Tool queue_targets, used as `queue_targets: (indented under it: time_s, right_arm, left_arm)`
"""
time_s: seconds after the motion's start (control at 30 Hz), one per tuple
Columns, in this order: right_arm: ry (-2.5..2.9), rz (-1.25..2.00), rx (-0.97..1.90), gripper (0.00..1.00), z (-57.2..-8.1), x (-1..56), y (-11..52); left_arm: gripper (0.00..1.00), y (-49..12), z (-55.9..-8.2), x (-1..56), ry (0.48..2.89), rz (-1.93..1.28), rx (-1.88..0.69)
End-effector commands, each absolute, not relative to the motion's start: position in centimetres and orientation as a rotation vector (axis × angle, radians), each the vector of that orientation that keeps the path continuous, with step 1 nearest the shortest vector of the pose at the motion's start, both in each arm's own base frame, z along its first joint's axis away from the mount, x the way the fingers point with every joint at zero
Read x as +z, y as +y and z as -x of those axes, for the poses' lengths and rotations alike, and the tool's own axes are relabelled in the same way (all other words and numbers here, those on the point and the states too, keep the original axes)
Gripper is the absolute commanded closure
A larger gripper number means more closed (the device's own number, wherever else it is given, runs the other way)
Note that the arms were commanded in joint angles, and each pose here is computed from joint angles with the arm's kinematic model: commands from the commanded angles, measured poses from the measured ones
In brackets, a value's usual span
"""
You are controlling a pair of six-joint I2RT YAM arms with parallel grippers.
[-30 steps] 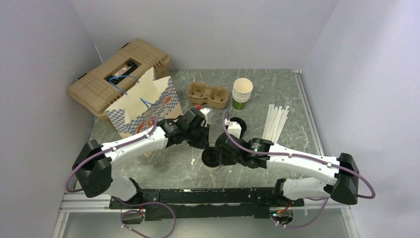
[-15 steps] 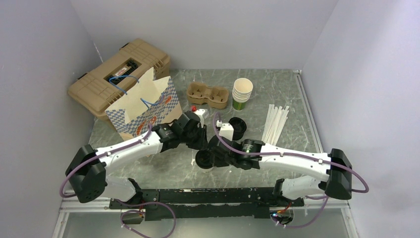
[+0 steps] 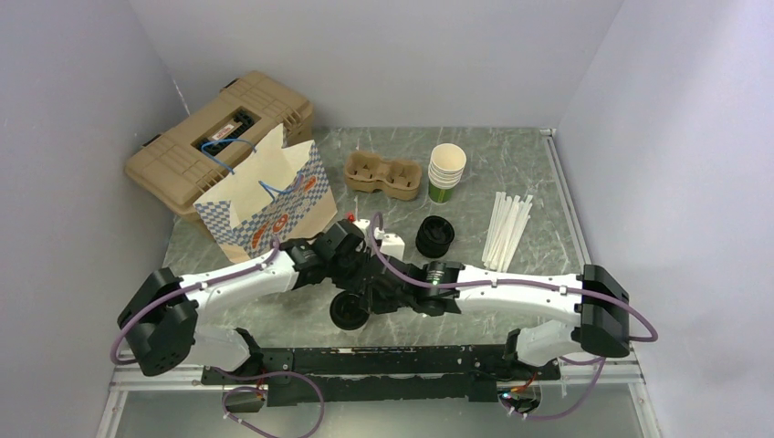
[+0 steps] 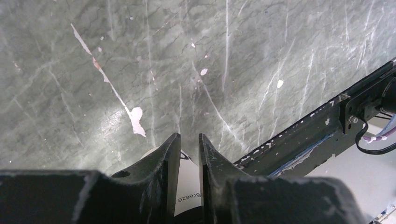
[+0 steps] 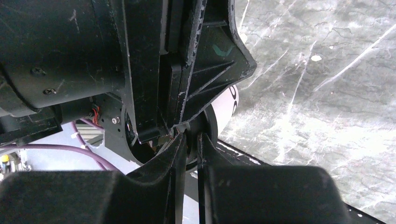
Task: Pack the takeout coffee
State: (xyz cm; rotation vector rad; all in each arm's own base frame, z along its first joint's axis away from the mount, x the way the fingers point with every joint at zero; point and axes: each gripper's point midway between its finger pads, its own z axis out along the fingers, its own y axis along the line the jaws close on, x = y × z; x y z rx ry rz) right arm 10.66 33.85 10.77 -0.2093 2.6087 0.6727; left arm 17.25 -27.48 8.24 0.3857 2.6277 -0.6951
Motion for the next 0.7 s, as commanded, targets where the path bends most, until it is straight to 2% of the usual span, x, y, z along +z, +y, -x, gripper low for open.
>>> queue_targets:
  time_s: [0.0, 0.4, 0.67]
  right_arm:
    - [2.938, 0.419, -0.069, 1.0, -5.8, 2.4, 22.1]
    - [2.727, 0.352, 0.202, 1.0, -9.7, 10.1, 28.4]
    - [2.652, 0.34, 0.234, 1.0, -10.9, 12.6, 29.3]
  left_arm:
    - [0.73, -26.9, -16.3, 9.5, 2.635, -0.409, -0.684]
    - [0.7, -25.7, -17.6, 12.1, 2.588, -0.401, -0.6]
    - [0.65, -23.6, -18.8, 13.9, 2.551, -0.349, -0.503]
